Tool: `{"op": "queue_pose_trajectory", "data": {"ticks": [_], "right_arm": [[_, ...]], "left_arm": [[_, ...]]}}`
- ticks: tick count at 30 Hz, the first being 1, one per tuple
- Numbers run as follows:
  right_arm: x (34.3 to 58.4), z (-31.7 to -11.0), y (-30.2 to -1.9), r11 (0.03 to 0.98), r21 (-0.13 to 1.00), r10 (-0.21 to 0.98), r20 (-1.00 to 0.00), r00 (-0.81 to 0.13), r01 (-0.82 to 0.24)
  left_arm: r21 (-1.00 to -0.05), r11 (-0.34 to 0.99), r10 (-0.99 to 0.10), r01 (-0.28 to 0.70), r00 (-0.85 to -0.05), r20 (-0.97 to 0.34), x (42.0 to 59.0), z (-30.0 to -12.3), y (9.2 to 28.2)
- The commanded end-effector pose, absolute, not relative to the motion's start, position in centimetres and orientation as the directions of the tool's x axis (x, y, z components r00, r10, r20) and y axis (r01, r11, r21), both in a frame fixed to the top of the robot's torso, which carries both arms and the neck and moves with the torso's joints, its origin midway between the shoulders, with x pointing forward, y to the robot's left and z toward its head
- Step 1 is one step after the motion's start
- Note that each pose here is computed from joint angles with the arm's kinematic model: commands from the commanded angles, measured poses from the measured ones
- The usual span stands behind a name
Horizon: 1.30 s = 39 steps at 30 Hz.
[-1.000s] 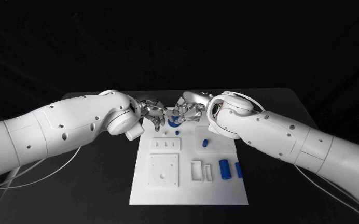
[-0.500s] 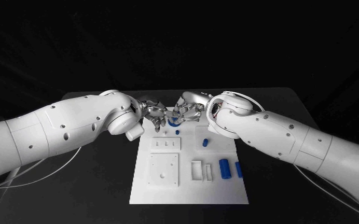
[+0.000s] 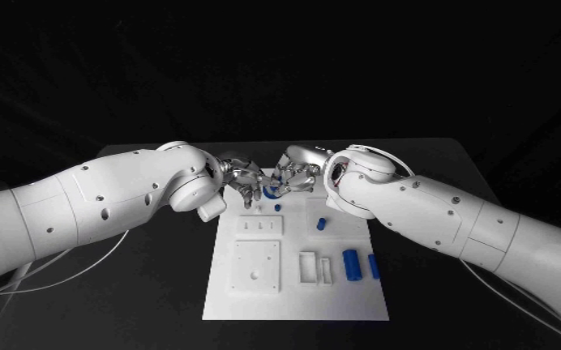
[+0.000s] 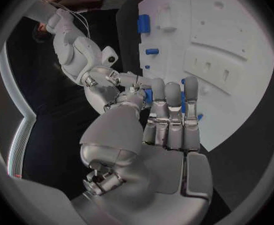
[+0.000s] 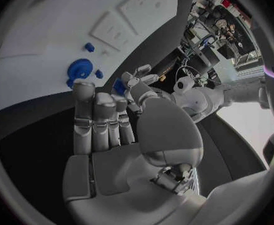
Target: Assemble the parts on the task board
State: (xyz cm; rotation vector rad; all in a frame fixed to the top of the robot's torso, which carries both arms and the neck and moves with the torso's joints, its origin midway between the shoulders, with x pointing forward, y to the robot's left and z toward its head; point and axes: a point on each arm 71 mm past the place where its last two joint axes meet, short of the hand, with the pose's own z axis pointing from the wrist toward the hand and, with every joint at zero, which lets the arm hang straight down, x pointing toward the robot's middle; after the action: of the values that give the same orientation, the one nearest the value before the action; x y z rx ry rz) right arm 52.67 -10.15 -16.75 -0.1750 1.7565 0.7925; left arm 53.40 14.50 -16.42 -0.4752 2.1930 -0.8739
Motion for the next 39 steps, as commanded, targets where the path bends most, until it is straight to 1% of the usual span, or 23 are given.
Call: {"op": "queue_pose_trajectory", "data": {"ticks": [1,19,29,39], "right_arm": [[52.4,-16.6,-9.5,0.739,0.427,0.266,-0.896,-0.357,-0.522],[52.4,-16.6,-9.7,0.737,0.433,0.274,-0.893,-0.357,-0.518],[52.7,-16.5,-10.2,0.73,0.462,0.32,-0.882,-0.344,-0.504],[53.0,-16.5,-11.5,0.725,0.485,0.368,-0.873,-0.319,-0.49]], "left_arm": [[-0.715,0.697,-0.542,-0.048,-0.688,-0.482,53.2,-16.5,14.1],[-0.718,0.695,-0.557,-0.044,-0.665,-0.498,53.5,-16.4,14.3],[-0.709,0.704,-0.555,-0.042,-0.655,-0.512,53.5,-16.4,14.5],[-0.703,0.709,-0.561,-0.047,-0.642,-0.523,53.7,-16.4,14.8]]}}
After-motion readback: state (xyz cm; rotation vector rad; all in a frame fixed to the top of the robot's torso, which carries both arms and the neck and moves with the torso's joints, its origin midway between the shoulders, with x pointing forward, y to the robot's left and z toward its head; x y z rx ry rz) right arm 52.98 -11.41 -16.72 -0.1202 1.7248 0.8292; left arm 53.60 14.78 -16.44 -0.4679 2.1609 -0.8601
